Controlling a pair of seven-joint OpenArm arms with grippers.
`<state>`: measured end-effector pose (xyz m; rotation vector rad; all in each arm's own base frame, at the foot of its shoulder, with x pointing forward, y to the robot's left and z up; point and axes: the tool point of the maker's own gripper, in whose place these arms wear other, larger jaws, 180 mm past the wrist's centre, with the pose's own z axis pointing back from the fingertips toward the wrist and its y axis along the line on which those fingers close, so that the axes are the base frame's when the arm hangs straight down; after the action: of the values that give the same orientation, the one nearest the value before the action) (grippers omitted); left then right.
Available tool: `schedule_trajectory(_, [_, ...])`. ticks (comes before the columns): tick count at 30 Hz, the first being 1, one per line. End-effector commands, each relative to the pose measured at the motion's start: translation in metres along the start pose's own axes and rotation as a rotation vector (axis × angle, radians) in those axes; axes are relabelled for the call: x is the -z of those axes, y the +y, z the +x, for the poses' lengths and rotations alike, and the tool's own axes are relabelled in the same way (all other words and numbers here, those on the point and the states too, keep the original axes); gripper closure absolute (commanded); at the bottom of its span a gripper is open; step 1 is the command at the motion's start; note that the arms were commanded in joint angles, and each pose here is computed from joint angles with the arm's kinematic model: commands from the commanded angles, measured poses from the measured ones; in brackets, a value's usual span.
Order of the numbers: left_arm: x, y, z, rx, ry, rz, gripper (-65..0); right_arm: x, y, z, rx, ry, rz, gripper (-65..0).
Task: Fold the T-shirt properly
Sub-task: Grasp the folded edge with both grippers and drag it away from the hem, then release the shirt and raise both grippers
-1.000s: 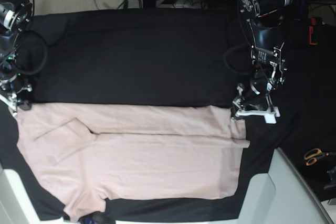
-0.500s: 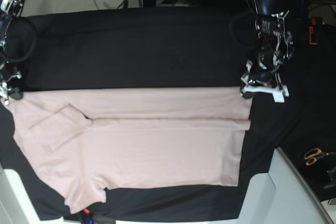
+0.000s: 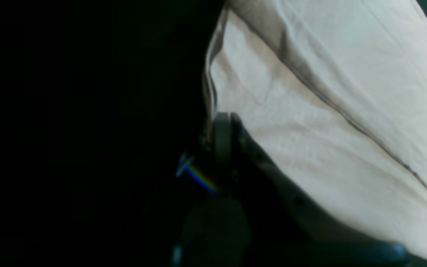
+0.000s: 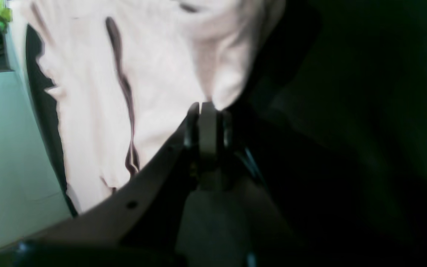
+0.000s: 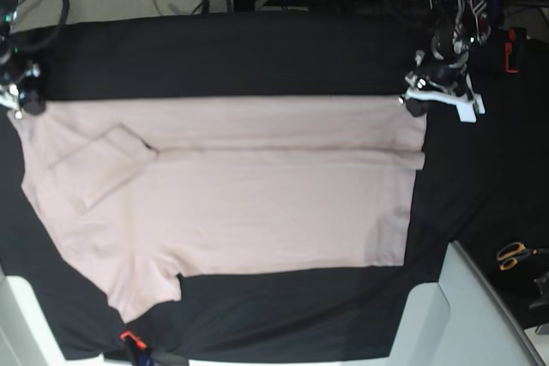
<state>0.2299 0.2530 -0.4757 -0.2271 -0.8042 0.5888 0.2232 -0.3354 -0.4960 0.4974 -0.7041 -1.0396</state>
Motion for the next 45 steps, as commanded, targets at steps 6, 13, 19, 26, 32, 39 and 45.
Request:
schedule_trajectory(6, [-0.024, 0.008, 0.002, 0.043, -0.025, 0.009, 0.0, -0.024, -0.007, 0.01, -0.062, -0.036, -0.006, 0.0])
schedule_trajectory(13, [-0.04, 0.026, -0.021, 0.054, 0.025, 0.044, 0.0, -0.041, -0.028, -0.004, -0.078, -0.014, -0.048, 0.0])
schedule_trajectory(19, [-0.058, 0.024, -0.021, 0.085, 0.016, 0.04, 0.0, -0.049, -0.042, -0.015, -0.074, 0.01, -0.077, 0.0])
schedule_trajectory(26, [-0.07, 0.037, -0.015, 0.077, -0.006, 0.076, 0.0, -0.055, -0.038, -0.033, -0.086, 0.052, -0.067, 0.0])
schedule_trajectory(32, [-0.079, 0.053, -0.013, 0.065, -0.019, 0.12, 0.0, -0.064, -0.029, -0.036, -0.123, 0.044, -0.052, 0.0])
schedule_trajectory(39, [-0.082, 0.056, -0.017, 0.064, -0.008, 0.128, 0.0, -0.067, -0.034, -0.045, -0.121, 0.073, -0.063, 0.0])
schedule_trajectory(45, [-0.085, 0.06, -0.02, 0.07, 0.003, 0.136, 0.0, -0.069, -0.039, -0.056, -0.106, 0.094, -0.071, 0.0])
